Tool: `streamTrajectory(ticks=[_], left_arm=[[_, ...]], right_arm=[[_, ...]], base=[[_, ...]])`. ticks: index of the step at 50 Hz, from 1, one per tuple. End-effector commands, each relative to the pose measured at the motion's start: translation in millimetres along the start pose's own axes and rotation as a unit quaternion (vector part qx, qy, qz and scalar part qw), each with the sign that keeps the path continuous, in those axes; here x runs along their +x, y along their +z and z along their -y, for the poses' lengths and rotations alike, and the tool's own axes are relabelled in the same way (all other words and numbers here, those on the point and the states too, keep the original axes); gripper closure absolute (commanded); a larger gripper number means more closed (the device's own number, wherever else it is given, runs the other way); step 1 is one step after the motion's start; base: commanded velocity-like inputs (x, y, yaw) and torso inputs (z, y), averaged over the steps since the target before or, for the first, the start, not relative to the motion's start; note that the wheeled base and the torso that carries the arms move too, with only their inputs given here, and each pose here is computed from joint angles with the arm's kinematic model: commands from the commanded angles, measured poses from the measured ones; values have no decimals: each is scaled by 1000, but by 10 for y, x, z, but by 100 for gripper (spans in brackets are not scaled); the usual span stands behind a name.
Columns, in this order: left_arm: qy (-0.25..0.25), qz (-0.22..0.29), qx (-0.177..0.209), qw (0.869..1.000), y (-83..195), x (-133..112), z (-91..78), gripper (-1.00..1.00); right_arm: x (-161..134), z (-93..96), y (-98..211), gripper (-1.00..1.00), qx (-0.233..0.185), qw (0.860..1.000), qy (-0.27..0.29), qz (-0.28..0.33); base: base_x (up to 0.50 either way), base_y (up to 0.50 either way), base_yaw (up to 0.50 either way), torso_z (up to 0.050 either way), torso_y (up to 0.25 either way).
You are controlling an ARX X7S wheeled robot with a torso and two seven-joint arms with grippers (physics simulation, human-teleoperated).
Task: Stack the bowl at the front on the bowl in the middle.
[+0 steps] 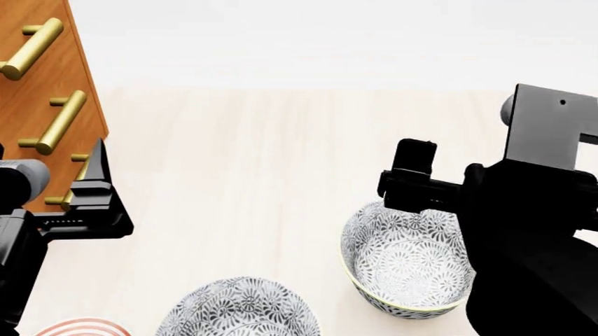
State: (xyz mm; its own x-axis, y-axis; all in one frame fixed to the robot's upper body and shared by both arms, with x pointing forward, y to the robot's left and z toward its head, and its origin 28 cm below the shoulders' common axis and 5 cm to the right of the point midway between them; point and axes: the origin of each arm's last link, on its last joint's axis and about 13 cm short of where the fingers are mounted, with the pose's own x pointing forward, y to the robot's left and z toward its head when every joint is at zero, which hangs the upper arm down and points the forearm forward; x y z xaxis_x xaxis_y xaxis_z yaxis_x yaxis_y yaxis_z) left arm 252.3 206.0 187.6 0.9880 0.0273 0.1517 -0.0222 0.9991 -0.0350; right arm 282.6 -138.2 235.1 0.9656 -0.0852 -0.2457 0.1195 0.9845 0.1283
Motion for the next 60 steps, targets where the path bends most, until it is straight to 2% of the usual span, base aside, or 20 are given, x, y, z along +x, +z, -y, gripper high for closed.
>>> streamTrajectory(ticks=[1,12,15,17,18,19,49,60], left_arm=[[-2,0,1,1000,-1,1,7,-100],[-2,-1,1,1000,-3,-15,2,-100],[-3,-1,2,1000,-3,-19,4,-100],[-3,-1,2,1000,-6,-17,7,-100],[-5,-1,5,1000,-3,-6,17,-100],[-5,-1,6,1000,-2,-8,16,-100],[-7,0,8,1000,-6,-21,18,-100],[-7,-1,10,1000,-16,-15,16,-100]], right_arm=[[122,119,272,-100,41,996,13,-76],[282,272,321,-100,75,990,-8,-116],[356,342,304,-100,94,983,-10,-155],[390,374,297,-100,103,982,-17,-159],[592,493,41,-100,99,973,-29,-208],[618,505,27,-100,99,972,-30,-213],[764,553,-229,-100,86,961,-37,-262],[851,613,-363,-100,103,955,-33,-275]], base=[[0,0,0,0,0],[0,0,0,0,0],[0,0,0,0,0],[0,0,0,0,0],[0,0,0,0,0],[0,0,0,0,0],[0,0,0,0,0],[0,0,0,0,0]])
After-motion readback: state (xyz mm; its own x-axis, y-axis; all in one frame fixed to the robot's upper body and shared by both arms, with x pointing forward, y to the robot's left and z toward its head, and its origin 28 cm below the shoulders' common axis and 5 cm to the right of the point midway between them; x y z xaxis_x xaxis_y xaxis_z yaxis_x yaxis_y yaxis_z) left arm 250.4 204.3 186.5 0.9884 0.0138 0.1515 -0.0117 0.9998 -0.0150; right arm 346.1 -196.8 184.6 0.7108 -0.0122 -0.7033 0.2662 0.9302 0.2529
